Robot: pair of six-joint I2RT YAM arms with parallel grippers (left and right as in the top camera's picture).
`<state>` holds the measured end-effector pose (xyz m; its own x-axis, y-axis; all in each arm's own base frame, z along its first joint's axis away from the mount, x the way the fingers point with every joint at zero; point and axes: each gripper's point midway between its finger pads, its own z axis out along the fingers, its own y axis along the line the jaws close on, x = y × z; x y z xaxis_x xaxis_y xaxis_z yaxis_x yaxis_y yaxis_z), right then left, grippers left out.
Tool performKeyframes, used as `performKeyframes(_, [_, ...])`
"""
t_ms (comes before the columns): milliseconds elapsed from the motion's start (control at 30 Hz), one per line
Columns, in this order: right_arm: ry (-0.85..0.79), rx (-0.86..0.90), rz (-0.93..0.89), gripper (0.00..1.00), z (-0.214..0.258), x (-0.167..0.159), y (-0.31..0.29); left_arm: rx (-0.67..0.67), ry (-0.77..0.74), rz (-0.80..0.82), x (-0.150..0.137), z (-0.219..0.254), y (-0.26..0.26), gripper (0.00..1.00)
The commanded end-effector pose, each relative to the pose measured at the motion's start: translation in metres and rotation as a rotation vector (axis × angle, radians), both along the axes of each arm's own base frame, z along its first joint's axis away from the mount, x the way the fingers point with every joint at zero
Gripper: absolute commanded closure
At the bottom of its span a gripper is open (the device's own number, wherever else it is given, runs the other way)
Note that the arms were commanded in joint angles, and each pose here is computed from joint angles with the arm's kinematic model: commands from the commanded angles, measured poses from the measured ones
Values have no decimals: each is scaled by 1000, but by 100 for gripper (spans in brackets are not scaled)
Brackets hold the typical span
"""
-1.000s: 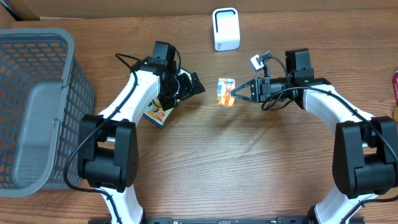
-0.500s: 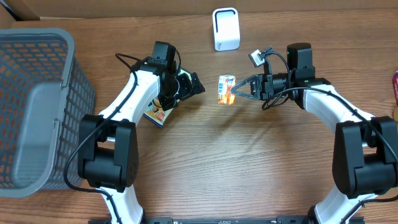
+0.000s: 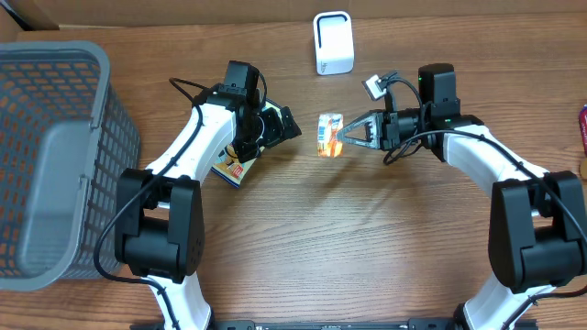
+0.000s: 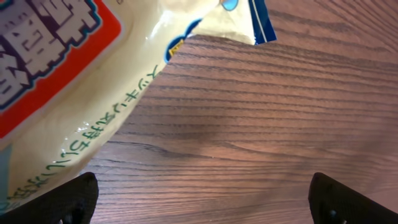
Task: Scan the item barcode
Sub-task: 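Lift the Kleenex pack and carry it to the white scanner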
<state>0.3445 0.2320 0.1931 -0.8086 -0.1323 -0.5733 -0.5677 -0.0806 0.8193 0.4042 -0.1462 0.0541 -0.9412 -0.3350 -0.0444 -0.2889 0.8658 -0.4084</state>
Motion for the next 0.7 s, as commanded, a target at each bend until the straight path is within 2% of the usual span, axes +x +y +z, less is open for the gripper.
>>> performKeyframes(0, [-77, 36, 36, 97, 6, -4, 3, 24, -45, -14, 6, 10, 3, 0])
performKeyframes(233, [-68, 13, 12, 96, 4, 1, 4, 24, -47, -14, 7, 10, 3, 0])
performKeyframes(333, [80, -127, -164, 96, -15, 32, 3, 23, -50, -14, 7, 10, 3, 0])
performKeyframes(433, [114, -228, -327, 96, -31, 59, -3, 23, -50, -14, 7, 10, 3, 0])
performKeyframes(533, [172, -410, -542, 96, -59, 89, -22, 25, -47, -14, 7, 10, 3, 0])
performKeyframes(667, [191, -847, -916, 96, -100, 120, -87, 61, -54, -2, 9, 8, 9, 0])
